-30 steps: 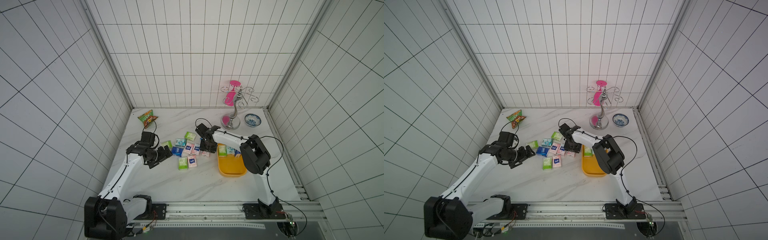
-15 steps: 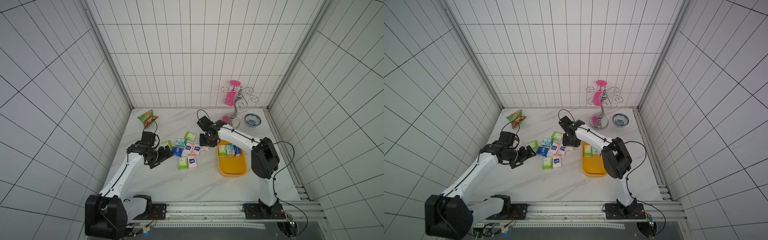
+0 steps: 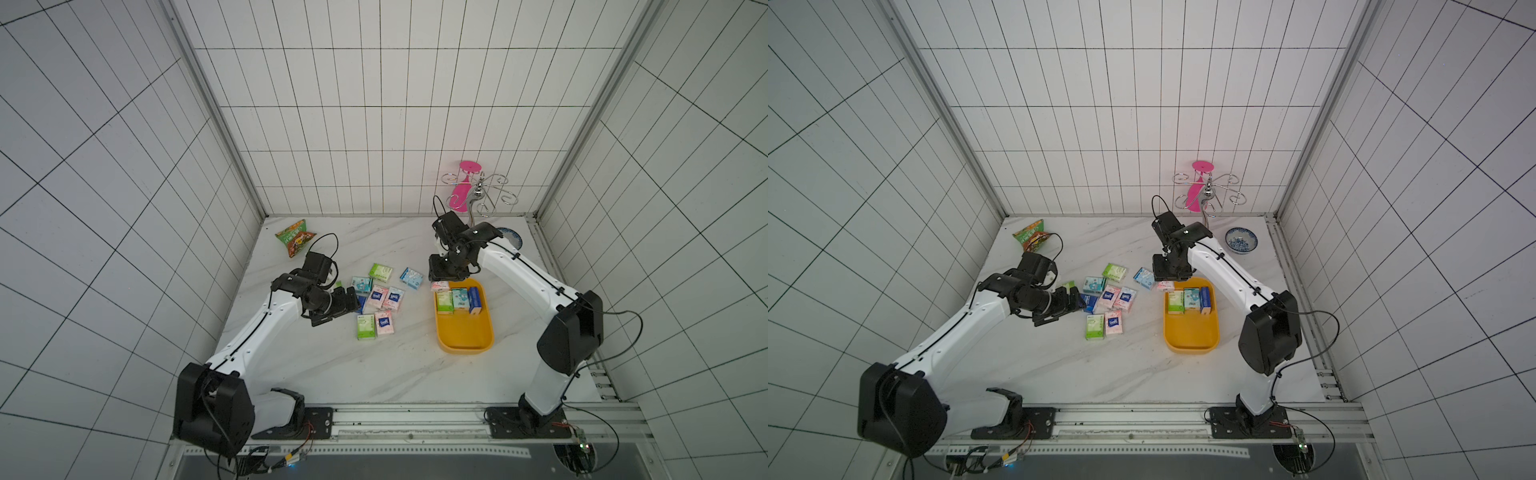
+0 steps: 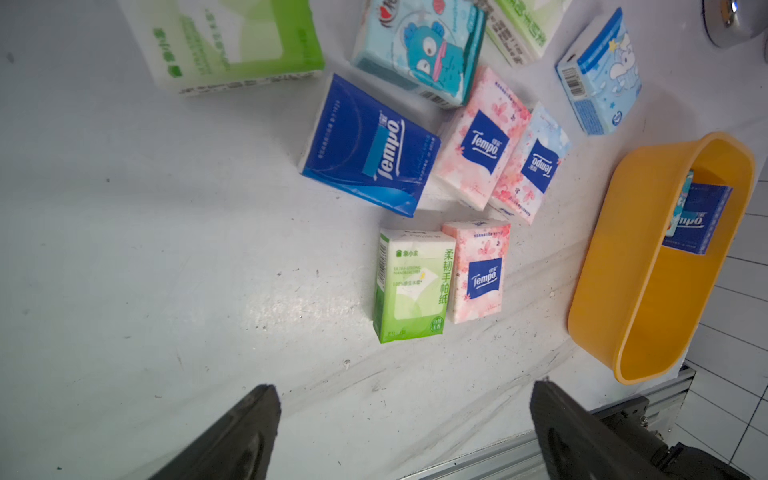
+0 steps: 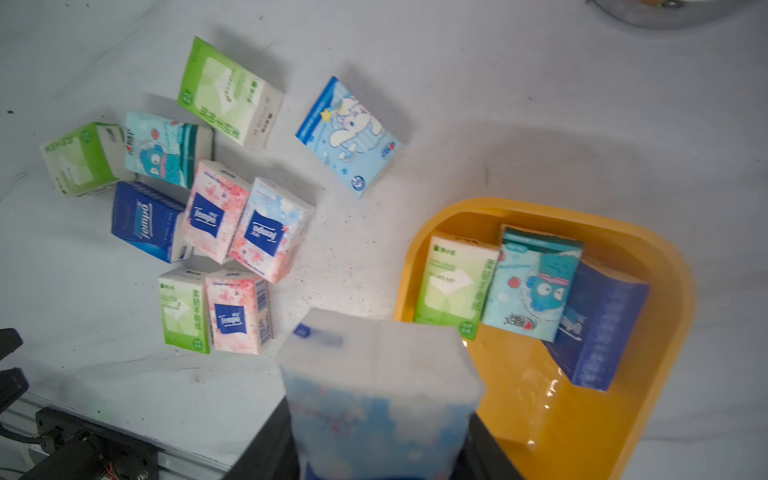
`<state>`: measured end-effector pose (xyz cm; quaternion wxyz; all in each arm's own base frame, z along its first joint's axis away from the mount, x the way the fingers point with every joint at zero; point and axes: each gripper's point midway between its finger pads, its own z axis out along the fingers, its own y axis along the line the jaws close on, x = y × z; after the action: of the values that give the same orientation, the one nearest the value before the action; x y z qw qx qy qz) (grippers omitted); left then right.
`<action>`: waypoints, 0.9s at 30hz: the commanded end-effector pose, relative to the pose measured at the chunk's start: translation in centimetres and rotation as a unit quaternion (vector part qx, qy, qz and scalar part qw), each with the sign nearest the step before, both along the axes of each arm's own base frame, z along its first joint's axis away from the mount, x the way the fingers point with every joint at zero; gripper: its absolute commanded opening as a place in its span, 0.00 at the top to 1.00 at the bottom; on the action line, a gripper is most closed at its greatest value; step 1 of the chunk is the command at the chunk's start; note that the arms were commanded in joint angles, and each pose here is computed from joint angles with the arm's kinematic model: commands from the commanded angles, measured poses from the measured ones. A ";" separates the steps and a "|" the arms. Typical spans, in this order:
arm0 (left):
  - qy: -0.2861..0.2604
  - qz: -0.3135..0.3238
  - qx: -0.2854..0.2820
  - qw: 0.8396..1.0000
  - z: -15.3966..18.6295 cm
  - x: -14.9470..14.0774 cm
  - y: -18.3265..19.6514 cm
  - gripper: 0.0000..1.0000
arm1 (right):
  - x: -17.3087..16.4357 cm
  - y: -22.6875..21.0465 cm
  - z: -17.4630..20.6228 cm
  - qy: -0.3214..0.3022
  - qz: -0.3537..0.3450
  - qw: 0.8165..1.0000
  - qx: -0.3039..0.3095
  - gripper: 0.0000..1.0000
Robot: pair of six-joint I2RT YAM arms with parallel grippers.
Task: Put the pocket tissues into the storage box
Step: Place the pocket tissues in the storage box.
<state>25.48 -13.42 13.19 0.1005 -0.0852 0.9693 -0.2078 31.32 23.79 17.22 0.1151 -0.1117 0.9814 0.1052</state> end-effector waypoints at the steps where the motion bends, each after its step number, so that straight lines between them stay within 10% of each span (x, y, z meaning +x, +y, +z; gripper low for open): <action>1: -0.008 -0.017 0.028 0.999 0.0 0.3 -0.6 0.03 | -1.5 -3.2 -1.0 0.034 0.008 0.999 -0.023 0.51; 27: -0.014 -0.004 0.030 0.999 -0.2 0.3 -0.8 0.03 | 1.3 -3.9 -7.9 0.036 -0.001 0.999 -0.040 0.50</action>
<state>25.57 -14.62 12.45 0.0954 -0.0717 0.9758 -0.1834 32.67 19.60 10.57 0.0793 -0.1041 0.9885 0.0761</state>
